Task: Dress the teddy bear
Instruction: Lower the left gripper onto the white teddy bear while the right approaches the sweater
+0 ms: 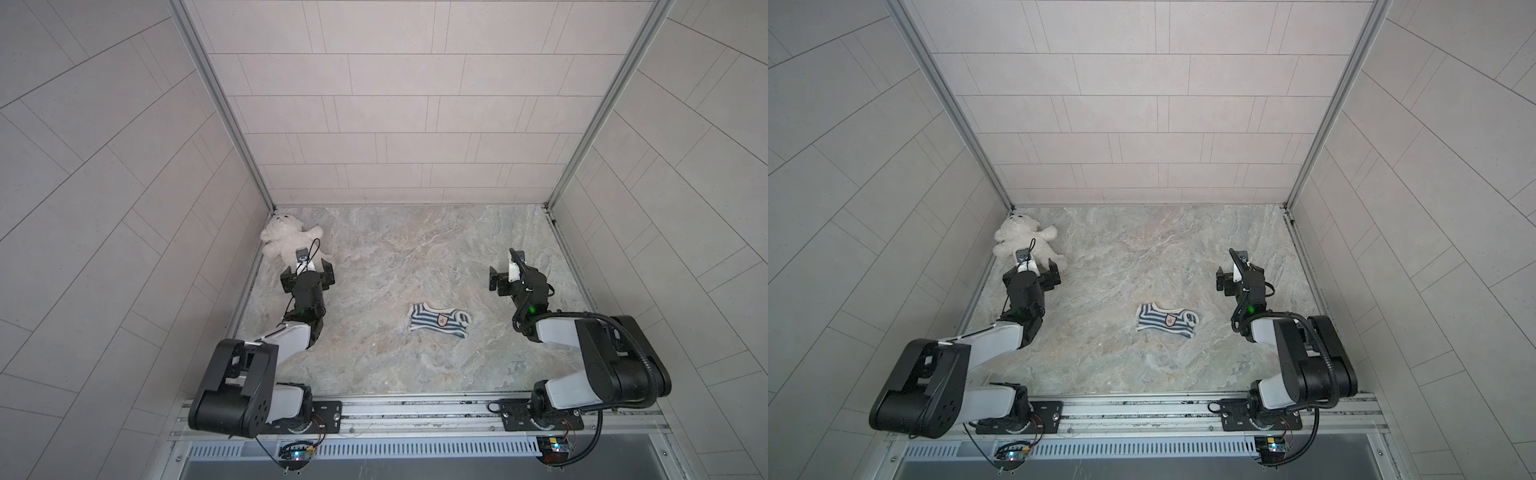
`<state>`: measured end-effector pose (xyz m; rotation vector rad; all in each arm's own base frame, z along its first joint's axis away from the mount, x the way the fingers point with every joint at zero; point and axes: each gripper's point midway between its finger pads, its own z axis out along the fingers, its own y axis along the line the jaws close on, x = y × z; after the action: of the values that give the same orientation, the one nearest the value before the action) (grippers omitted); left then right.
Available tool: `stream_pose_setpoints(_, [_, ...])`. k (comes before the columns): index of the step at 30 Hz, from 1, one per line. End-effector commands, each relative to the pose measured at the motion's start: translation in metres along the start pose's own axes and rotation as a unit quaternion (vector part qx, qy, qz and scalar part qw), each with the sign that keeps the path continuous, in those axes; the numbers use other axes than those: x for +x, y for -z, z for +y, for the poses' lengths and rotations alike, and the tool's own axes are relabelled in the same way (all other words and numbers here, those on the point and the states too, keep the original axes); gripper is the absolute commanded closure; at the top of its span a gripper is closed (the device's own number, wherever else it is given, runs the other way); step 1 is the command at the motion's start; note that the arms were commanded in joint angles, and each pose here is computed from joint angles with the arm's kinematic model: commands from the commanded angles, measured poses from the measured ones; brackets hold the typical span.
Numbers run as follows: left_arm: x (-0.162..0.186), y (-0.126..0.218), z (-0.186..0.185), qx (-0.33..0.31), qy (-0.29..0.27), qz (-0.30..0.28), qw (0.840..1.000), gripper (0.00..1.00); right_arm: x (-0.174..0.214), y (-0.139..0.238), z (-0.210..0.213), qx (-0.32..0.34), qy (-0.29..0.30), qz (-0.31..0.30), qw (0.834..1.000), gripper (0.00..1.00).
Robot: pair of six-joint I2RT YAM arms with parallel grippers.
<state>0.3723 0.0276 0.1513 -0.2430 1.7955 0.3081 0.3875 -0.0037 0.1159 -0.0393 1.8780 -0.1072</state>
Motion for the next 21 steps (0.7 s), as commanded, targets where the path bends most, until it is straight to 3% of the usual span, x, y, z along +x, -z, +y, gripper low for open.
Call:
stream_pose_setpoints(1, [-0.011,0.006,0.003,-0.016,0.007,0.034,0.999,0.00,-0.011,0.007,-0.007,0.017,-0.003,0.008,1.000,0.00])
stream_pose_setpoints(5, [-0.036,0.026,-0.004,0.009,0.041,0.070,0.997,0.00,-0.010,0.019,-0.020,0.051,-0.020,0.053,0.997,0.00])
stream_pose_setpoints(10, [-0.065,0.052,0.000,-0.004,0.147,0.136,0.980,0.00,-0.013,0.036,-0.013,0.043,-0.076,0.131,0.987,0.00])
stream_pose_setpoints(15, [-0.079,0.036,-0.017,0.023,0.116,0.220,0.968,0.00,-0.031,0.057,0.027,-0.023,-0.065,0.175,0.982,0.01])
stream_pose_setpoints(21, [-0.076,-0.017,-0.006,-0.044,0.085,0.273,0.957,0.00,-0.034,0.076,0.074,-0.072,-0.012,0.217,0.974,0.00])
